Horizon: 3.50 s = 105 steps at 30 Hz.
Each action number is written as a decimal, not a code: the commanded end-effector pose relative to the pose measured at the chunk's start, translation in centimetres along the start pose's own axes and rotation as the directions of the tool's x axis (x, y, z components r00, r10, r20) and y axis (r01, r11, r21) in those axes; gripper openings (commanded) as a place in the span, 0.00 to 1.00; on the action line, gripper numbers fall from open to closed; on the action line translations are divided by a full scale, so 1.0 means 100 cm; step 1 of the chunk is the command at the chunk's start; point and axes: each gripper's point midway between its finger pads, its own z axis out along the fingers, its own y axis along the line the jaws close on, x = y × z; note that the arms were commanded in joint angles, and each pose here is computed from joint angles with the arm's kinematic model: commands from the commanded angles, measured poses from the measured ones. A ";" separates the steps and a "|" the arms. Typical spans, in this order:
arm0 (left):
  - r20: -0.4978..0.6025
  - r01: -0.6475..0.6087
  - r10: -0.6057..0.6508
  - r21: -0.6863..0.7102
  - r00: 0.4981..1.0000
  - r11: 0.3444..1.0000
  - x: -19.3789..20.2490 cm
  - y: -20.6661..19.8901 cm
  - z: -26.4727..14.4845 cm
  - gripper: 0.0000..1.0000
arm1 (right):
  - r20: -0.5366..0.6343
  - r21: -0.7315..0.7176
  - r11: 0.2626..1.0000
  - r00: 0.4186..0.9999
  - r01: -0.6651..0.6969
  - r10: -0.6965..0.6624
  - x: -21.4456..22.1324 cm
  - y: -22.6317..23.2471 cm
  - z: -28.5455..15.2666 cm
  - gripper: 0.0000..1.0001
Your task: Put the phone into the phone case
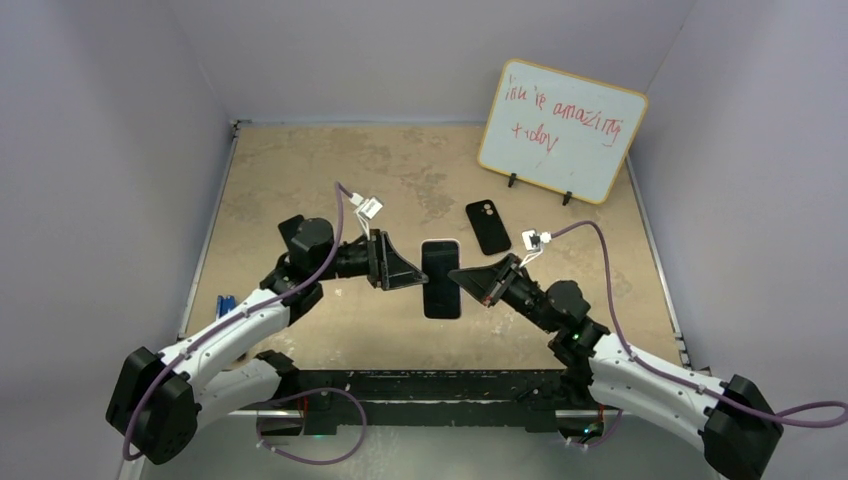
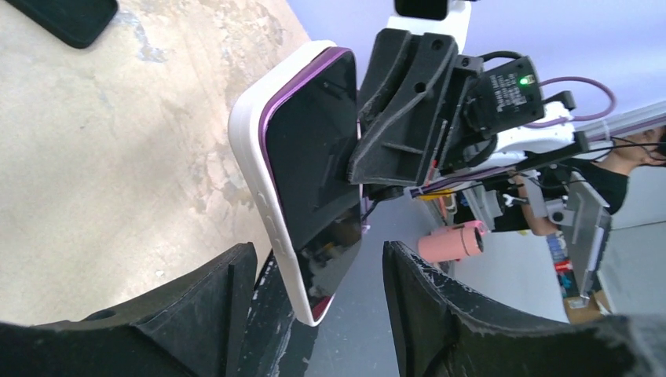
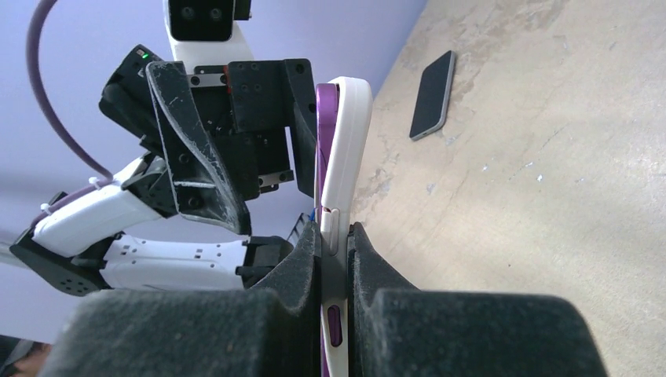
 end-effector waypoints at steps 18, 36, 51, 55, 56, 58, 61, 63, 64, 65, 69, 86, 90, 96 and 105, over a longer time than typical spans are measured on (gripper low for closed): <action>0.013 0.026 -0.029 0.215 0.999 0.976 0.002 -0.022 0.005 0.60 | 0.138 -0.294 0.955 0.986 -0.047 0.091 -0.037 0.066 -0.007 0.00; 0.017 0.053 -0.058 0.236 0.998 0.970 0.006 -0.010 0.010 0.00 | -0.004 -0.248 0.966 0.997 -0.075 0.076 -0.009 0.051 0.018 0.17; 0.179 -0.175 0.135 0.230 0.974 0.957 -0.023 -0.032 0.001 0.00 | -0.242 -0.145 0.989 0.970 -0.005 -0.031 0.040 0.023 -0.008 0.83; 0.184 -0.162 0.120 0.238 0.976 0.957 -0.025 -0.034 0.002 0.00 | -0.305 -0.205 0.979 0.951 -0.012 -0.053 0.049 0.034 -0.007 0.81; 0.176 -0.158 0.118 0.240 0.977 0.958 -0.024 -0.033 0.004 0.00 | -0.319 -0.216 0.976 0.947 -0.023 -0.049 0.051 0.036 -0.007 0.78; 0.171 -0.150 0.111 0.234 0.979 0.961 -0.024 -0.029 0.005 0.00 | -0.334 -0.223 0.974 0.942 -0.046 -0.032 0.053 0.038 -0.006 0.70; 0.184 -0.150 0.110 0.221 0.977 0.964 -0.026 -0.026 0.005 0.00 | -0.350 -0.195 0.979 0.937 -0.066 -0.007 0.055 0.035 -0.005 0.67; 0.194 -0.153 0.115 0.195 0.974 0.969 -0.027 -0.023 0.005 0.00 | -0.350 -0.187 0.979 0.937 -0.078 0.008 0.055 0.034 -0.007 0.66; 0.199 -0.159 0.122 0.182 0.972 0.970 -0.028 -0.021 0.005 0.00 | -0.346 -0.183 0.979 0.938 -0.085 0.017 0.055 0.034 -0.008 0.64; 0.205 -0.166 0.130 0.169 0.970 0.972 -0.028 -0.020 0.004 0.00 | -0.340 -0.179 0.979 0.940 -0.093 0.027 0.055 0.033 -0.009 0.61; 0.210 -0.195 0.172 0.096 0.963 0.976 -0.029 -0.009 0.003 0.00 | -0.325 -0.157 0.981 0.944 -0.118 0.062 0.053 0.029 -0.012 0.34; 0.062 -0.297 0.295 0.031 0.954 0.954 -0.017 -0.004 -0.001 0.00 | -0.307 -0.080 0.989 0.947 -0.126 0.096 0.050 0.019 -0.003 0.39; -0.001 -0.315 0.319 0.141 0.948 0.939 -0.006 -0.020 -0.002 0.00 | -0.285 -0.037 0.998 0.958 -0.049 0.037 0.041 0.017 -0.003 0.71; -0.048 -0.299 0.325 0.282 0.945 0.912 0.004 -0.043 -0.007 0.00 | -0.229 -0.054 0.997 0.971 0.057 -0.068 0.018 0.034 -0.003 0.82; -0.119 -0.283 0.352 0.387 0.928 0.878 0.019 -0.057 -0.017 0.00 | -0.246 -0.096 0.986 0.957 0.135 -0.155 0.005 0.056 0.006 0.92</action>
